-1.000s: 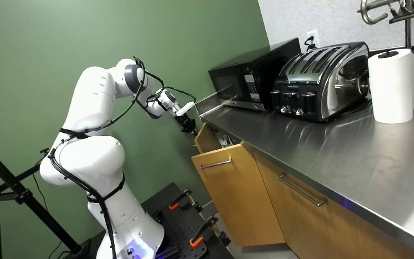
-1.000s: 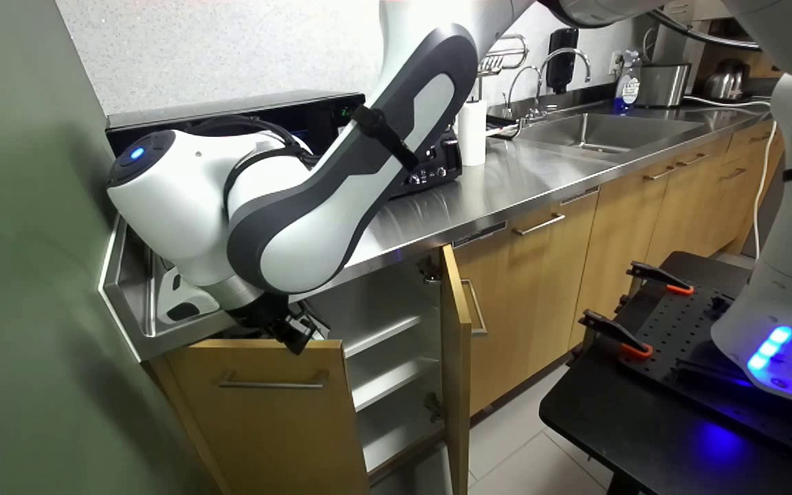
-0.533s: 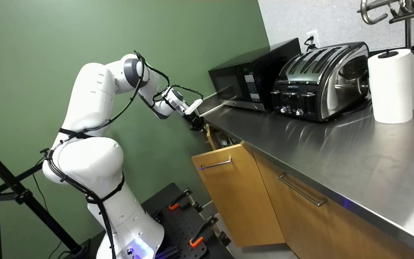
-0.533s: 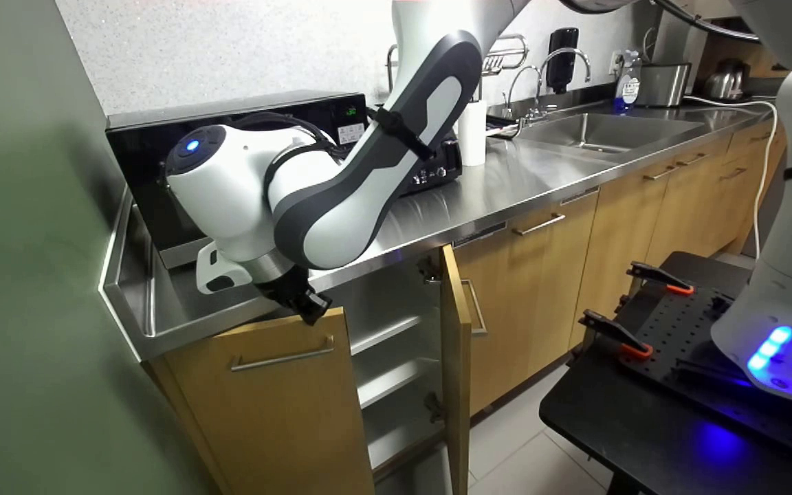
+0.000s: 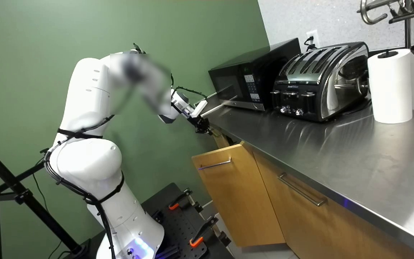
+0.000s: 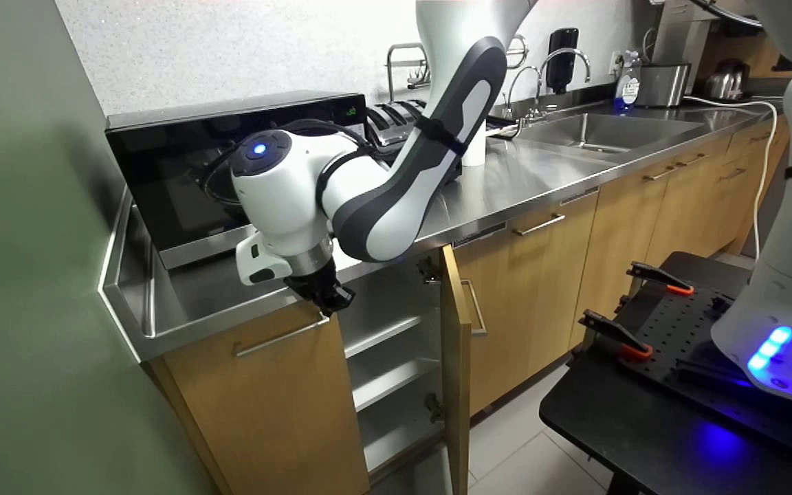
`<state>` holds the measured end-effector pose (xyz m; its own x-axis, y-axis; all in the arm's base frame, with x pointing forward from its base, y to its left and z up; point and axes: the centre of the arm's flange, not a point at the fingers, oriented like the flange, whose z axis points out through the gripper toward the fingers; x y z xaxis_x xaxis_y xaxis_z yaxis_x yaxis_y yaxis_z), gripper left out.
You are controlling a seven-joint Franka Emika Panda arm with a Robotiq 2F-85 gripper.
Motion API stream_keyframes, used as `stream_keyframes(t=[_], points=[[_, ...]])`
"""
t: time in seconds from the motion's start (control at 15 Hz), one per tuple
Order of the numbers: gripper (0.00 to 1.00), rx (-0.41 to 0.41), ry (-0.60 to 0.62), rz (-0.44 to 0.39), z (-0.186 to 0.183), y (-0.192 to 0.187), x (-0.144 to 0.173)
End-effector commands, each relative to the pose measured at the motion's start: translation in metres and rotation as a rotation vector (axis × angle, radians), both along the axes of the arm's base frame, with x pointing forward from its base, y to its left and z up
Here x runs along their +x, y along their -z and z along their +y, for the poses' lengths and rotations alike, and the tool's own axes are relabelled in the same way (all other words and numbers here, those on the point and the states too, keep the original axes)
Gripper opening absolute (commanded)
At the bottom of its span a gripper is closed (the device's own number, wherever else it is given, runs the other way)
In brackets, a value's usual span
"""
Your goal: Close the bottom left cabinet door
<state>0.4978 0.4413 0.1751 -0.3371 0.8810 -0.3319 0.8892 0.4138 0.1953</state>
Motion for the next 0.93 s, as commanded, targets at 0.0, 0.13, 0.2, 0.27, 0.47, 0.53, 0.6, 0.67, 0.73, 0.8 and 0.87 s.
stream_keyframes(t=[0.0, 0.13, 0.2, 0.27, 0.47, 0.53, 0.6, 0.67, 0.73, 0.8, 0.87], points=[[0.0, 0.069, -0.012, -0.087, -0.013, -0.032, -0.043], [0.0, 0.157, 0.03, -0.142, -0.012, -0.063, -0.063], [0.0, 0.212, 0.067, -0.152, -0.013, -0.08, -0.073], [0.0, 0.244, 0.114, -0.154, -0.012, -0.096, -0.081], [0.0, 0.316, 0.272, -0.178, -0.027, -0.145, -0.102], [0.0, 0.34, 0.327, -0.178, -0.035, -0.161, -0.108], [0.0, 0.353, 0.376, -0.163, -0.045, -0.175, -0.114], [0.0, 0.363, 0.419, -0.159, -0.051, -0.183, -0.117], [0.0, 0.373, 0.446, -0.149, -0.055, -0.191, -0.12], [0.0, 0.384, 0.475, -0.146, -0.059, -0.197, -0.122], [0.0, 0.402, 0.501, -0.138, -0.062, -0.202, -0.124]])
